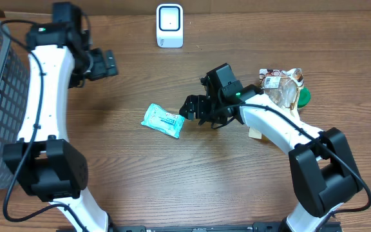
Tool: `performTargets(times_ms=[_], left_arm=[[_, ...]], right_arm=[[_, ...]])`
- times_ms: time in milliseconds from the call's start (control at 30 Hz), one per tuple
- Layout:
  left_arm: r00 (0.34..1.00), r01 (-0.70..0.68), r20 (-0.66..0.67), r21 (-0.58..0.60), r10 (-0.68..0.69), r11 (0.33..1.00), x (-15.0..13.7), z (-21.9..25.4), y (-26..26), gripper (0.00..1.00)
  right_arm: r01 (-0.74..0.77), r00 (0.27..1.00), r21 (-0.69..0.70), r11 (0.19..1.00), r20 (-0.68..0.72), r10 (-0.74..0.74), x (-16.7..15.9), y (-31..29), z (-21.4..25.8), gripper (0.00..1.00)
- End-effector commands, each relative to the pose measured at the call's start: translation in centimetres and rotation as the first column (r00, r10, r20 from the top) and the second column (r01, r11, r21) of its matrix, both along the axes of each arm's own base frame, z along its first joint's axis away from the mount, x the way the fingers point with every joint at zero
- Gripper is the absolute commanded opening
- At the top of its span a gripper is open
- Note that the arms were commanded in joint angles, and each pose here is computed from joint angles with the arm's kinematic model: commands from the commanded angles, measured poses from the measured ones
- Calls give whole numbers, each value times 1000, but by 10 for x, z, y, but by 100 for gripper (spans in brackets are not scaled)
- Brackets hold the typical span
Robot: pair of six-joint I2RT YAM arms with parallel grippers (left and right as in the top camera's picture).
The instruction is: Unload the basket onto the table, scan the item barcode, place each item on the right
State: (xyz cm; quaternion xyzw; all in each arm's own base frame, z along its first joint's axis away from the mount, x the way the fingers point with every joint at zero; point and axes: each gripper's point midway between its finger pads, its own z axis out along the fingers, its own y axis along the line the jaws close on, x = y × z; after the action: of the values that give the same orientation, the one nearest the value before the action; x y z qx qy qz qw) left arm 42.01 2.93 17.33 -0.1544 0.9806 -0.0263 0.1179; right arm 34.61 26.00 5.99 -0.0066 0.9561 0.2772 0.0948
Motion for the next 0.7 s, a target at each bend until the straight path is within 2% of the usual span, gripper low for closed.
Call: performTargets(times_ms=[0, 167, 433, 667], left_arm=[[1000, -21, 17, 23, 21, 1000, 1, 6, 18, 100], [999, -27, 18, 23, 27, 999, 1, 6, 21, 100], [999, -24, 26, 24, 23, 999, 3, 7, 20, 100], [999, -24, 26, 24, 23, 999, 3, 7, 20, 100]], right_arm=[[54, 998, 0, 999, -29, -54, -3, 7, -15, 83], [43, 999, 11, 999, -31, -42, -7, 25, -26, 73], [113, 987, -7, 994, -112, -113, -11, 37, -61, 62], [172, 971, -12, 985, -166, -171, -13, 40, -79, 43]])
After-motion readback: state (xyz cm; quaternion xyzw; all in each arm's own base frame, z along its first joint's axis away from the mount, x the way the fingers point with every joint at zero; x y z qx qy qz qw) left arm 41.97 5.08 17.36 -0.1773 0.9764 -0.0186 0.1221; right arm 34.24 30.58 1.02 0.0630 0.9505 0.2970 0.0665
